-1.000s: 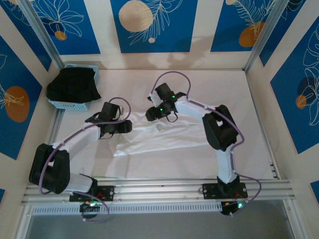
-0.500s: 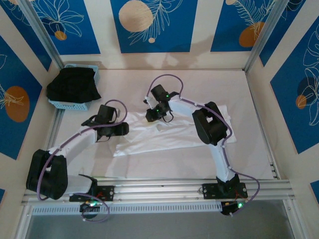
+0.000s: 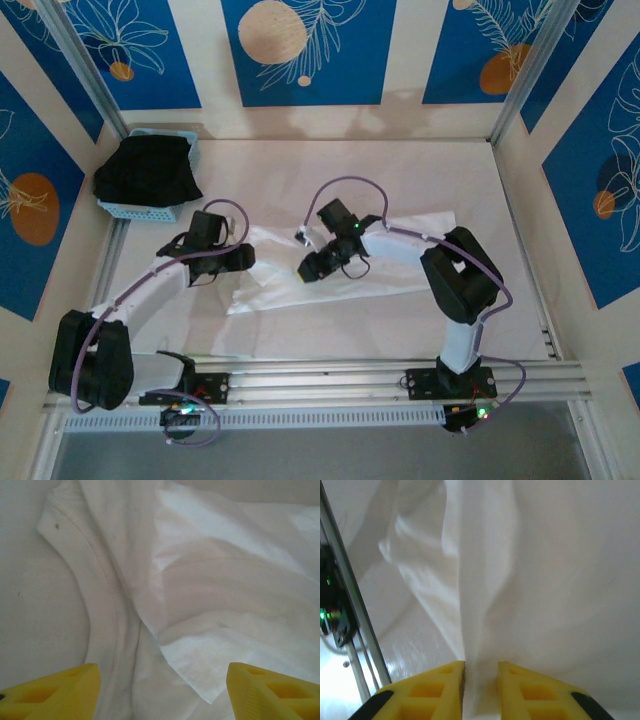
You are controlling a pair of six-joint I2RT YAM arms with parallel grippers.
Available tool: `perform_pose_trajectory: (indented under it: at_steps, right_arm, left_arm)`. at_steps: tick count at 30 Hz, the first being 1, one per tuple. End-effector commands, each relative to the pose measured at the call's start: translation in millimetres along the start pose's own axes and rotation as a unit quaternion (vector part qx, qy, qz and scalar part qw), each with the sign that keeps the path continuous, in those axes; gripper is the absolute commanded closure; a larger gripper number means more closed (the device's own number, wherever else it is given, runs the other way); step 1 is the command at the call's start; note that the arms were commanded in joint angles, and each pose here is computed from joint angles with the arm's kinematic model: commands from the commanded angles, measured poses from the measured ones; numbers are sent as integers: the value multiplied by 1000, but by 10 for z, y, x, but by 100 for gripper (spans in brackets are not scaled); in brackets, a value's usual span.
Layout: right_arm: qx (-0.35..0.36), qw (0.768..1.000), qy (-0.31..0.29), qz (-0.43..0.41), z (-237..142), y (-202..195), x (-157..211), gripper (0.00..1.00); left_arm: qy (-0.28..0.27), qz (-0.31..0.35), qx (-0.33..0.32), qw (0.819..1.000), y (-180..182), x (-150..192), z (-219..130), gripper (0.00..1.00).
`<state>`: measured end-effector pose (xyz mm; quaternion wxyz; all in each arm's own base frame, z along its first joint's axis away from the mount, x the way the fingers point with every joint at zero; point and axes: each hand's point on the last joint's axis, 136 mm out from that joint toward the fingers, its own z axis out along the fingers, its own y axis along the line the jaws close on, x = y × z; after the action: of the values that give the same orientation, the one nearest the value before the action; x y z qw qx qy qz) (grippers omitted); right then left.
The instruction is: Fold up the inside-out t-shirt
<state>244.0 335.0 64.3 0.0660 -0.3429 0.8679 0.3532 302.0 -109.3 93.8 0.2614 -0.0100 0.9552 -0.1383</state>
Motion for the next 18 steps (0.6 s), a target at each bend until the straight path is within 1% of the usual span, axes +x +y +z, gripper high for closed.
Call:
perform_pose_trajectory:
  at_steps: [1, 4, 7, 9, 11, 12, 14, 18]
  right_arm:
    - [-5, 1000, 18, -8, -21, 64, 254, 69]
    - [16, 1000, 7, -3, -146, -14, 300, 63]
    - [7, 999, -30, -6, -267, 31, 160, 59]
    - [-1, 999, -51, -12, -297, 91, 39, 58]
    - [0, 998, -64, -16, -288, 138, -74, 57]
    - [10, 997, -71, -15, -269, 133, -128, 56]
    - [25, 997, -74, -8, -222, 115, -178, 56]
    - [90, 993, -53, 60, -135, -168, -128, 55]
  left_arm:
    - [-2, -9, 40, 999, -114, -8, -9, 32]
    - [3, 0, 77, 997, -282, -34, 33, 33]
    - [5, 13, 87, 996, -372, -58, 118, 33]
    - [4, 12, 65, 998, -311, -101, 212, 32]
    - [21, 9, 36, 999, -224, -94, 285, 32]
    - [30, 9, 30, 999, -201, -76, 317, 32]
    - [39, 5, 38, 999, -214, -25, 387, 33]
    - [66, -6, 72, 995, -333, 119, 461, 42]
